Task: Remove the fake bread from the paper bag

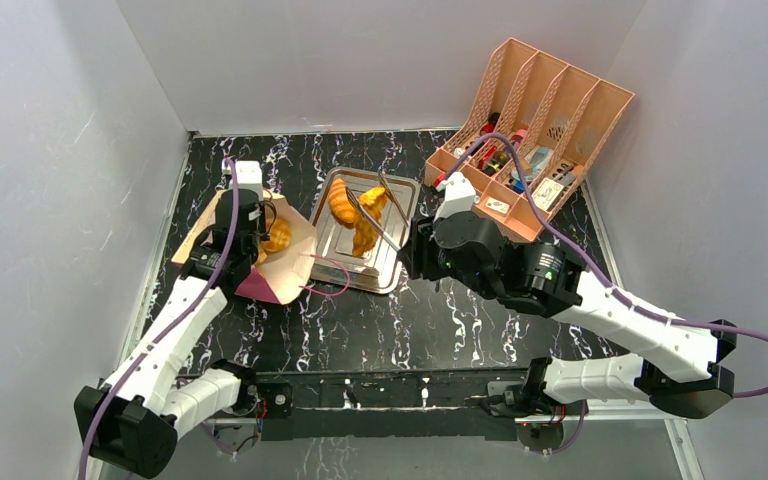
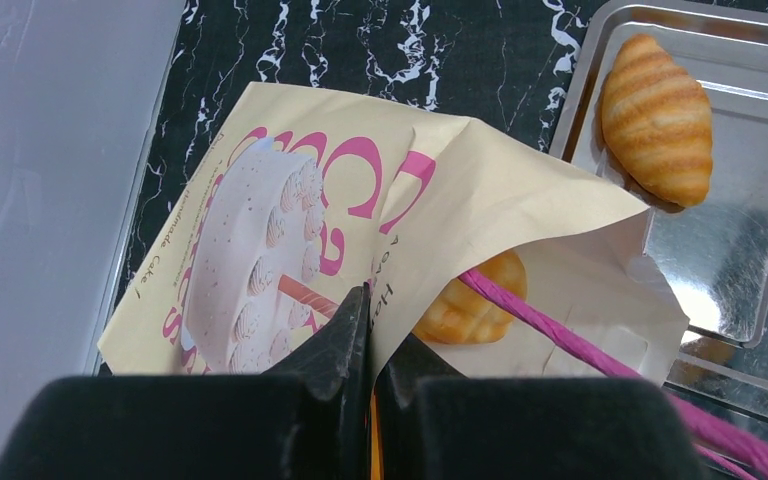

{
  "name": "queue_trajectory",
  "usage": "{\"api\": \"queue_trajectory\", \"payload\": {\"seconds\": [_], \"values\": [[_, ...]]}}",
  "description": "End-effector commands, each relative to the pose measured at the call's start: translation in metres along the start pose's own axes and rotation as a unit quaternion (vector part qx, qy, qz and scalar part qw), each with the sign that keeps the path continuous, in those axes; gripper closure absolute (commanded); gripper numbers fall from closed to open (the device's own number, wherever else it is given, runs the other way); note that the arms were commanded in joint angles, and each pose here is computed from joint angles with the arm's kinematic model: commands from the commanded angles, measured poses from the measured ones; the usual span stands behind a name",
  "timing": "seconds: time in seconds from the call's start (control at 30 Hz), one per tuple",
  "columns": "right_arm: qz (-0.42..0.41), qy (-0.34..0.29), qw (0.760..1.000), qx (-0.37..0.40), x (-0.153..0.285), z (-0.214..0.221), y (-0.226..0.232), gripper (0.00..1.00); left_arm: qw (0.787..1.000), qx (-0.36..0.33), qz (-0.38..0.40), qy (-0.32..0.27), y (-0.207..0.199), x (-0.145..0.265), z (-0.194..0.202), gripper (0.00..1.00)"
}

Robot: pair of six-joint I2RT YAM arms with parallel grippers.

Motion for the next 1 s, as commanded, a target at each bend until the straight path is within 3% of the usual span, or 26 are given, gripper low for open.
{"api": "queue_trajectory", "payload": {"seconds": [0.0, 0.47, 0.97], "values": [[-0.009, -0.039, 0.997, -0.060, 0.009, -0.015, 0.003, 1.00, 0.999, 0.022, 0.001, -0.025, 0.006, 0.010, -0.009, 1.00], [0.059, 0.004, 0.995, -0.079, -0.040, 0.010, -0.033, 1.00, 0.998, 0.034, 0.010, -0.042, 0.006, 0.016, -0.014, 1.00], [0.100, 0.006, 0.989, -0.110, -0.115, -0.026, -0.102, 1.00, 0.999, 0.032, 0.014, -0.036, 0.000, 0.007, -0.014, 1.00]]}}
Point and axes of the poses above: each gripper's point midway between its finger pads, its own x axis back along the fingers, its own y axis along the line the jaws close on, z = x × y, the point moved 4 cm from there along x, back along the fingers, and after that the axes turned 15 degrees about -x, right-handed, at the moved point
